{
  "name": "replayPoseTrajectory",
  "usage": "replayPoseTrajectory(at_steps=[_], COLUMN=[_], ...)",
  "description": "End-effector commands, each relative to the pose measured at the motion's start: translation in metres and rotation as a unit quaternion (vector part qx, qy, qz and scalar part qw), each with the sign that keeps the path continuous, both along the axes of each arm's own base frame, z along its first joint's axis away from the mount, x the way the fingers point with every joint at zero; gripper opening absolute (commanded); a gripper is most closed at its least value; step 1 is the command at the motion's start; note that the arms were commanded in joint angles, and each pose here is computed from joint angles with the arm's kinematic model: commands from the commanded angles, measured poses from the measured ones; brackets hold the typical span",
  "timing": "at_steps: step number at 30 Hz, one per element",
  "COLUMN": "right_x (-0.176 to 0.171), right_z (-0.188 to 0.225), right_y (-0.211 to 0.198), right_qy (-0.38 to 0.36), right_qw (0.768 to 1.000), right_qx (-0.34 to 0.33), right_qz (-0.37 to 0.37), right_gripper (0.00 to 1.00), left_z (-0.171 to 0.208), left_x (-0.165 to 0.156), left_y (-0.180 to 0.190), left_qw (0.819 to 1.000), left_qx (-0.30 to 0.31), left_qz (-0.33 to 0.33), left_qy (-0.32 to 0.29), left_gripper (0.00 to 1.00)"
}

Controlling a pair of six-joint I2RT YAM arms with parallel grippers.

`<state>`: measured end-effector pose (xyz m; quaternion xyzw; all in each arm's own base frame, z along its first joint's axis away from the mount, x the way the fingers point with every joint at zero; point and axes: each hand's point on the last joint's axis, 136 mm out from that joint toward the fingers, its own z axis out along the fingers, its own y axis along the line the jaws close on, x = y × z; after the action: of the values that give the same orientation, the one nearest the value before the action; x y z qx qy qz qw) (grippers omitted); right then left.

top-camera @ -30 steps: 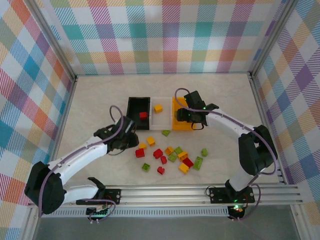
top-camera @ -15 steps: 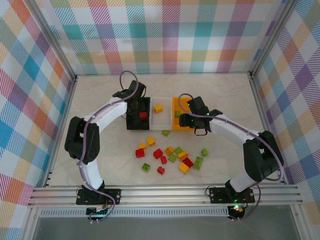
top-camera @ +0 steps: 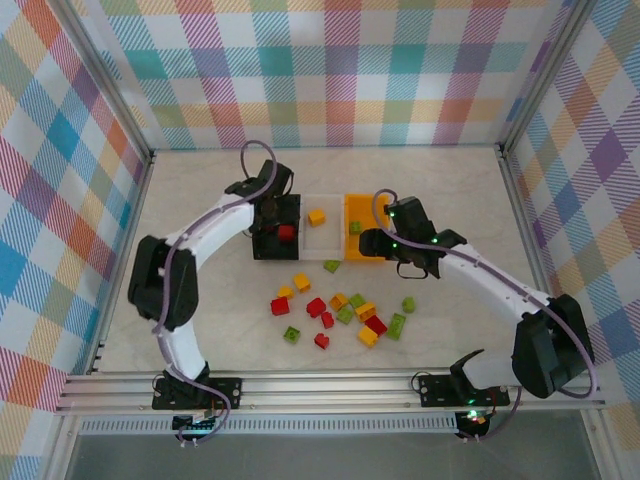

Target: Sort the legos into containers by color

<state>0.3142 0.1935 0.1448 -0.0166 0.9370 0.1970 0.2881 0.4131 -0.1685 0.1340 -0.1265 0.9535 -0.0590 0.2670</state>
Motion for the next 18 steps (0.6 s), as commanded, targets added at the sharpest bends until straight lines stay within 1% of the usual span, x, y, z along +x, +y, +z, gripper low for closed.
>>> replayPoseTrajectory(at_steps=[1, 3, 5, 8, 9, 12, 15, 18], right_x=[-0.007, -0.009, -0.011, -0.012, -0.013, -0.013, -0.014, -0.014], right_z=[0.003, 0.001, -0.002, -0.007, -0.009, -0.012, -0.013, -0.012], right_y=[0.003, 0.003, 0.003, 0.003, 0.003, 0.004, 0.002, 0.000], right_qy=[0.000, 0.000, 0.002, 0.007, 0.008, 0.012, 0.013, 0.011], right_qw=[1.000, 1.000, 1.000, 1.000, 1.000, 0.999, 0.999, 1.000], right_qx=[0.018, 0.022, 0.026, 0.029, 0.030, 0.032, 0.029, 0.025], right_qz=[0.008, 0.007, 0.007, 0.006, 0.005, 0.004, 0.002, 0.000], right_gripper=[0.72, 0.72, 0.72, 0.72, 0.72, 0.72, 0.72, 0.72], left_z=[0.039, 0.034, 0.021, -0.012, -0.026, -0.056, -0.072, -0.083], left_x=[-0.040, -0.072, -0.101, -0.141, -0.152, -0.175, -0.184, -0.190], left_y=[-0.019, -0.023, -0.023, -0.022, -0.023, -0.022, -0.019, -0.016], left_qw=[0.998, 0.996, 0.995, 0.992, 0.991, 0.988, 0.988, 0.988], left_qx=[-0.038, -0.049, -0.055, -0.072, -0.078, -0.075, -0.081, -0.082], left_qz=[-0.049, -0.071, -0.086, -0.099, -0.102, -0.113, -0.108, -0.105], left_qy=[-0.035, -0.025, -0.009, 0.025, 0.041, 0.071, 0.077, 0.084], left_gripper=[0.86, 0.89, 0.92, 1.00, 1.00, 1.00, 0.99, 0.90])
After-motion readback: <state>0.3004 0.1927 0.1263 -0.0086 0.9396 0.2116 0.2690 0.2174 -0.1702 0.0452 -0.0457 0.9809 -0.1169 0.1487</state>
